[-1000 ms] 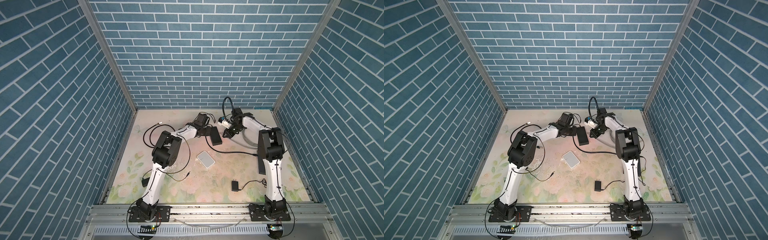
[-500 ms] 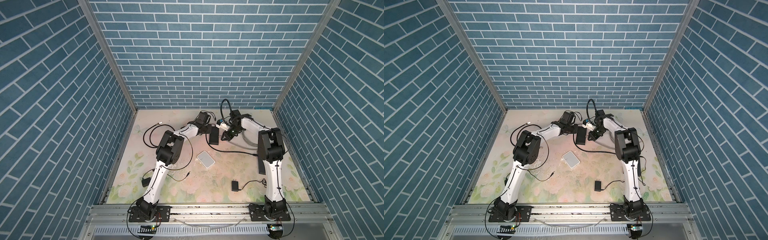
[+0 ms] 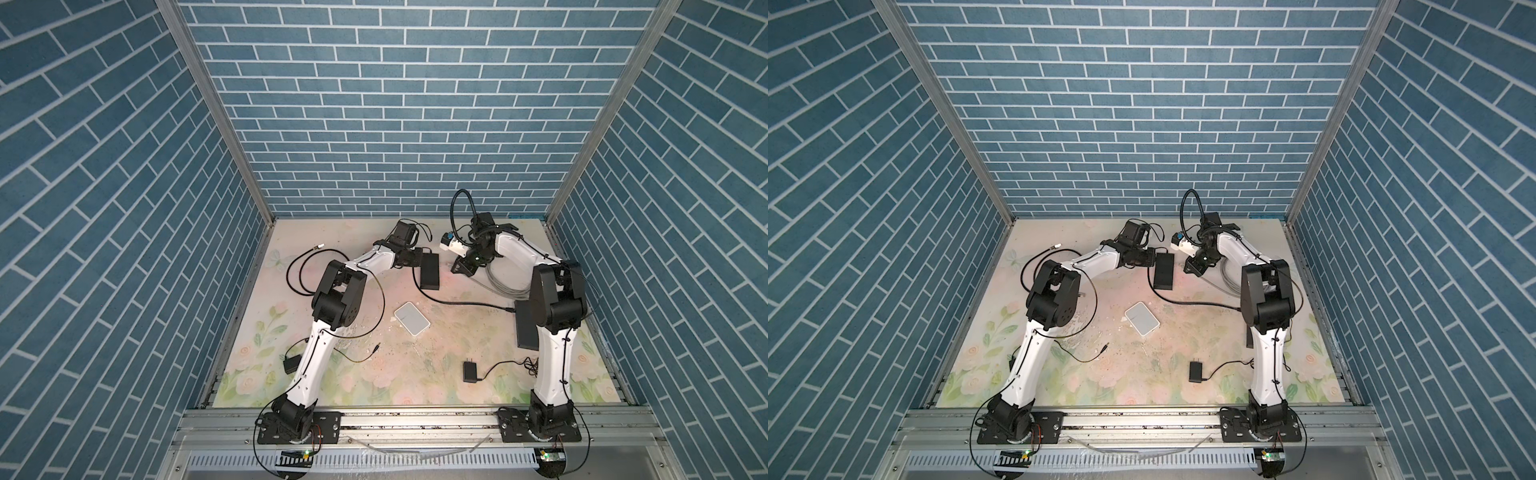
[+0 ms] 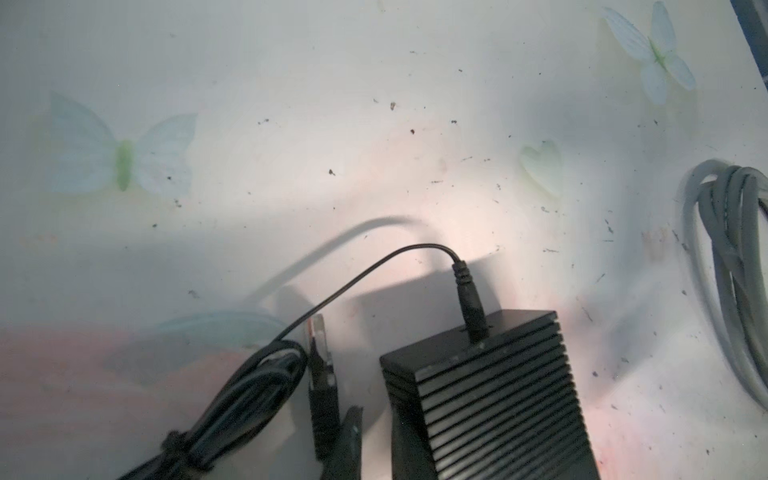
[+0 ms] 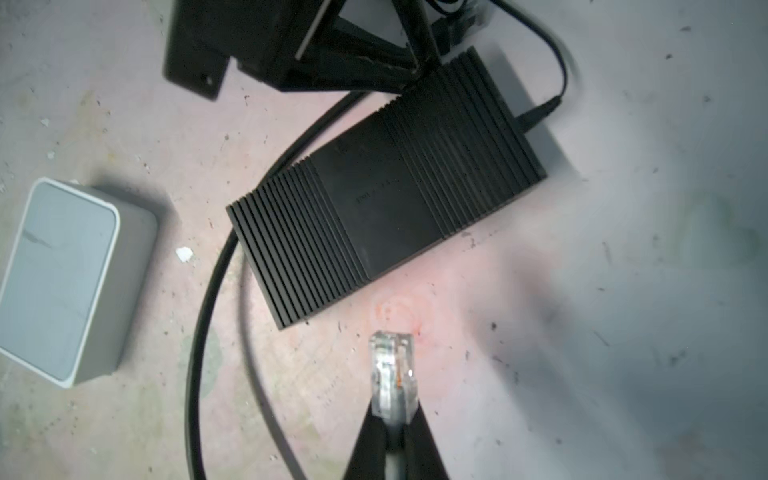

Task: Insert the plug into the switch port

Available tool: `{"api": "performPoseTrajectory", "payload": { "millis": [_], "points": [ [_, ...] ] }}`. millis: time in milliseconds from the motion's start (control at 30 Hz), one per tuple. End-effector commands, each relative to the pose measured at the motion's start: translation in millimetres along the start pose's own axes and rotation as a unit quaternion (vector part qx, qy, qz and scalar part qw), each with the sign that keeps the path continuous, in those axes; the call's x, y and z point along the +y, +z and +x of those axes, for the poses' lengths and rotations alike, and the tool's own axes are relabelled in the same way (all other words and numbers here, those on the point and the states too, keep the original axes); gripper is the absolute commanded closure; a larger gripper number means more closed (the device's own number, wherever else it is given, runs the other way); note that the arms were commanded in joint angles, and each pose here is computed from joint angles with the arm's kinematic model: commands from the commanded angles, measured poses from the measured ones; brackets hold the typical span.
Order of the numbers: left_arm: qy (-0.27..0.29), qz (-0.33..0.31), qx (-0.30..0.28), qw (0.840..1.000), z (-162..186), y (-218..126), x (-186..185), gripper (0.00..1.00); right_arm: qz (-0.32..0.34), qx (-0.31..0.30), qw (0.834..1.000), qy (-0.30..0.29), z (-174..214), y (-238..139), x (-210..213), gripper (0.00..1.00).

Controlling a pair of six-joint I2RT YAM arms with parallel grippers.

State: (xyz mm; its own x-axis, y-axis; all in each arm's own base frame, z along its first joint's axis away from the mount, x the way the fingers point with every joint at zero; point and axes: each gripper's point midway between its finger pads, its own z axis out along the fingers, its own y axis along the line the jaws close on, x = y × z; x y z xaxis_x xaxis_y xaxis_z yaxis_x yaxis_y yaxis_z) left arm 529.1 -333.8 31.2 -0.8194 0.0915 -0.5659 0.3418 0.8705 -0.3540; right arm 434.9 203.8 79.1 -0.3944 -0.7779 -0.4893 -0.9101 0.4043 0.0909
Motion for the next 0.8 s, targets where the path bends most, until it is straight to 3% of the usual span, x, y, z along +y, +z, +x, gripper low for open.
{"api": "performPoseTrajectory", "payload": {
  "millis": [0,200,333,500,600,767],
  "points": [
    [0.009,0.01,0.016,1.0,1.8,-18.6,-5.7,0.82,-0.014,0.033,0.994,-0.105,22.8,0.9,5.0,0.89],
    [0.009,-0.011,0.016,1.0,9.2,-44.8,0.1,0.77,-0.034,0.028,0.993,-0.109,29.4,14.9,4.6,0.89],
    [0.003,0.002,0.039,0.999,19.8,-53.8,-11.3,0.75,-0.06,0.003,0.985,-0.16,35.8,18.4,27.1,0.89],
    [-0.015,0.002,0.059,0.998,31.9,-55.7,-14.7,0.69,-0.068,0.001,0.982,-0.175,36.8,21.5,32.6,0.89],
    [-0.038,0.032,0.067,0.997,40.1,-50.9,-28.1,0.61,-0.066,0.004,0.982,-0.176,36.6,23.9,30.9,0.9],
    [-0.037,0.027,0.073,0.996,49.7,-46.5,-33.9,0.52,-0.065,0.004,0.981,-0.18,34.3,25.6,30.4,0.9]
  ]
}}
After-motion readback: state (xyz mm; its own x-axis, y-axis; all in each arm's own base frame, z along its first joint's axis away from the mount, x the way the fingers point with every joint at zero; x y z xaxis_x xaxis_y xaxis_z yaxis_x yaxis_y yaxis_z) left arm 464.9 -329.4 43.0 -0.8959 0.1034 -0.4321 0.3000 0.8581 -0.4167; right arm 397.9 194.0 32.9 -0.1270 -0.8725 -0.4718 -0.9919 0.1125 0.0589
